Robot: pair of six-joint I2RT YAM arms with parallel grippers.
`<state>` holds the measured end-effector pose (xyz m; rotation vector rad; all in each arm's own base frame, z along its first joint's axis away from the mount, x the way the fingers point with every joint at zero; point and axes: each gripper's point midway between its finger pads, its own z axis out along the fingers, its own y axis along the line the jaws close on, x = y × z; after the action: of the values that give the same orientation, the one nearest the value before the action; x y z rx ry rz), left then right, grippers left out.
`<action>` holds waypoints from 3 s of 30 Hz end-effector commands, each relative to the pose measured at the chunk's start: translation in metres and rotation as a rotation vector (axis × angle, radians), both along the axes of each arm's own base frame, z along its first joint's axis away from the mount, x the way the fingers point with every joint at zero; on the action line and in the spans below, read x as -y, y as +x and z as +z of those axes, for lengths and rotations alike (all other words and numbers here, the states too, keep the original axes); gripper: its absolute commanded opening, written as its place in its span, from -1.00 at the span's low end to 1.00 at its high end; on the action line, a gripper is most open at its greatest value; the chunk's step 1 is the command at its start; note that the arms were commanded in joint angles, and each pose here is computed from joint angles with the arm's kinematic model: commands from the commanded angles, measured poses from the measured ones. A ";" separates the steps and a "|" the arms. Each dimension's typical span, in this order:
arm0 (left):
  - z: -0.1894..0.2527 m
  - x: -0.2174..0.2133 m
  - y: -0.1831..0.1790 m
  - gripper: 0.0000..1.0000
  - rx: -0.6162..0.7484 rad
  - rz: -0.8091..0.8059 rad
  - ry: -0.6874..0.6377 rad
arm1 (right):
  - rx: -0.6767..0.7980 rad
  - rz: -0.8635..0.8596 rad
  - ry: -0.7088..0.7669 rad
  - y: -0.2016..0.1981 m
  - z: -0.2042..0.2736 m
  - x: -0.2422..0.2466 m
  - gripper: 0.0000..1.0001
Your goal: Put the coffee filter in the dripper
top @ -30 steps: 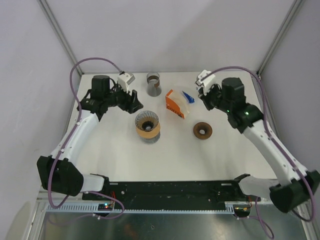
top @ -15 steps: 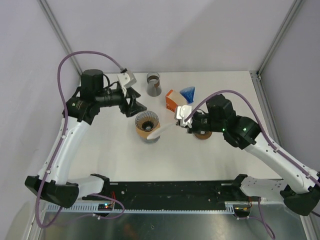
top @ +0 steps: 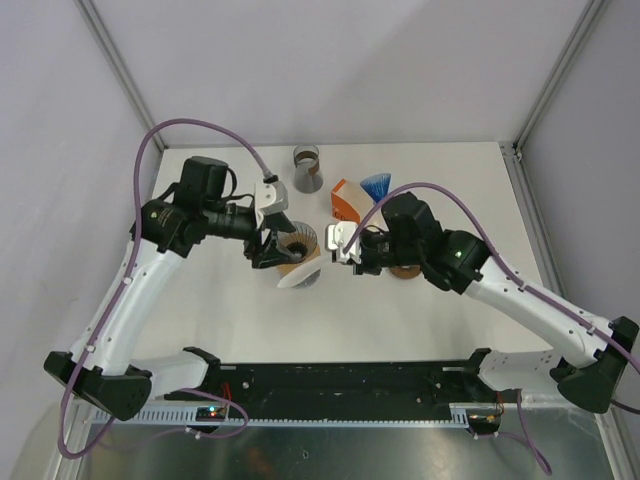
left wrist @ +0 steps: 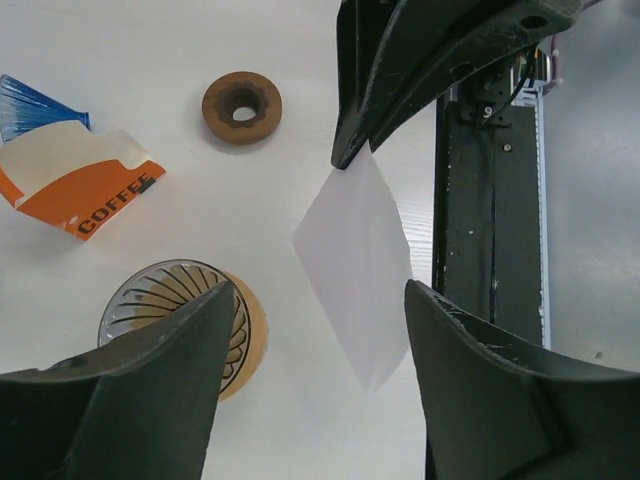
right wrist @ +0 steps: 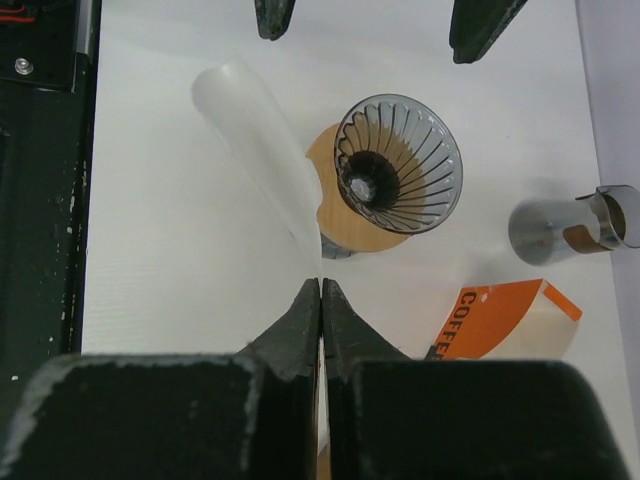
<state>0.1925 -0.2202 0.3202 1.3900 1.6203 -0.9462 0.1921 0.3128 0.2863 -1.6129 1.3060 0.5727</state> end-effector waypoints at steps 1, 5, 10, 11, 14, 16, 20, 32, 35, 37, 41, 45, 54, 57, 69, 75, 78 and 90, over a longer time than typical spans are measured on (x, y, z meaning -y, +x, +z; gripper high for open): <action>-0.003 0.000 -0.006 0.42 0.057 -0.052 0.019 | 0.061 0.017 0.060 0.002 0.027 -0.009 -1.00; -0.016 0.002 -0.005 0.38 0.072 -0.074 0.049 | 0.060 0.011 0.059 0.004 0.027 -0.010 -1.00; -0.030 0.005 -0.010 0.38 0.044 -0.103 0.063 | 0.051 -0.003 0.051 0.008 0.025 -0.012 -1.00; -0.032 0.005 -0.010 0.37 0.041 -0.103 0.064 | 0.047 -0.005 0.049 0.008 0.024 -0.013 -1.00; -0.037 0.005 -0.003 0.25 0.039 -0.071 0.086 | 0.042 -0.002 0.047 0.008 0.024 -0.014 -1.00; -0.039 0.004 0.005 0.12 0.048 -0.039 0.101 | 0.044 0.001 0.050 0.008 0.025 -0.015 -1.00; -0.043 0.004 0.013 -0.23 0.059 -0.007 0.118 | 0.047 0.007 0.054 0.007 0.027 -0.015 -1.00; -0.056 0.004 0.024 -0.73 0.044 0.047 0.150 | 0.051 0.020 0.061 0.007 0.027 -0.019 -1.00; -0.052 0.000 0.035 -0.96 0.057 0.116 0.169 | 0.060 -0.013 0.041 0.014 0.023 -0.016 -0.66; -0.050 -0.004 0.042 -0.99 0.065 0.167 0.182 | 0.082 -0.049 0.031 0.021 0.024 -0.012 -0.18; -0.046 -0.007 0.050 -1.00 0.078 0.222 0.189 | 0.186 -0.109 0.087 0.028 0.053 -0.005 0.26; -0.045 -0.008 0.051 -0.99 0.083 0.233 0.188 | 0.330 -0.087 0.150 0.020 0.086 -0.011 0.34; -0.044 -0.008 0.047 -0.99 0.076 0.228 0.176 | 0.410 0.072 0.077 0.011 0.065 -0.057 0.35; -0.045 -0.007 0.046 -0.99 0.073 0.225 0.175 | 0.405 0.079 0.034 0.018 0.058 -0.066 0.34; -0.043 -0.013 0.056 -1.00 0.077 0.289 0.199 | 0.307 0.056 -0.181 0.043 0.006 -0.067 -0.39; -0.031 -0.024 0.078 -1.00 0.097 0.398 0.188 | 0.250 0.070 -0.234 0.038 -0.012 -0.064 -0.76; -0.023 -0.038 0.096 -0.99 0.120 0.492 0.179 | 0.227 0.089 -0.236 0.032 -0.016 -0.063 -0.85; -0.037 -0.062 0.117 -1.00 0.121 0.658 0.197 | 0.175 0.006 -0.034 0.036 0.004 -0.079 -0.21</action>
<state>0.2989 -0.1670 0.2770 1.0041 1.9390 -0.3691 0.2254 0.3826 0.2559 -1.8581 1.1785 0.3183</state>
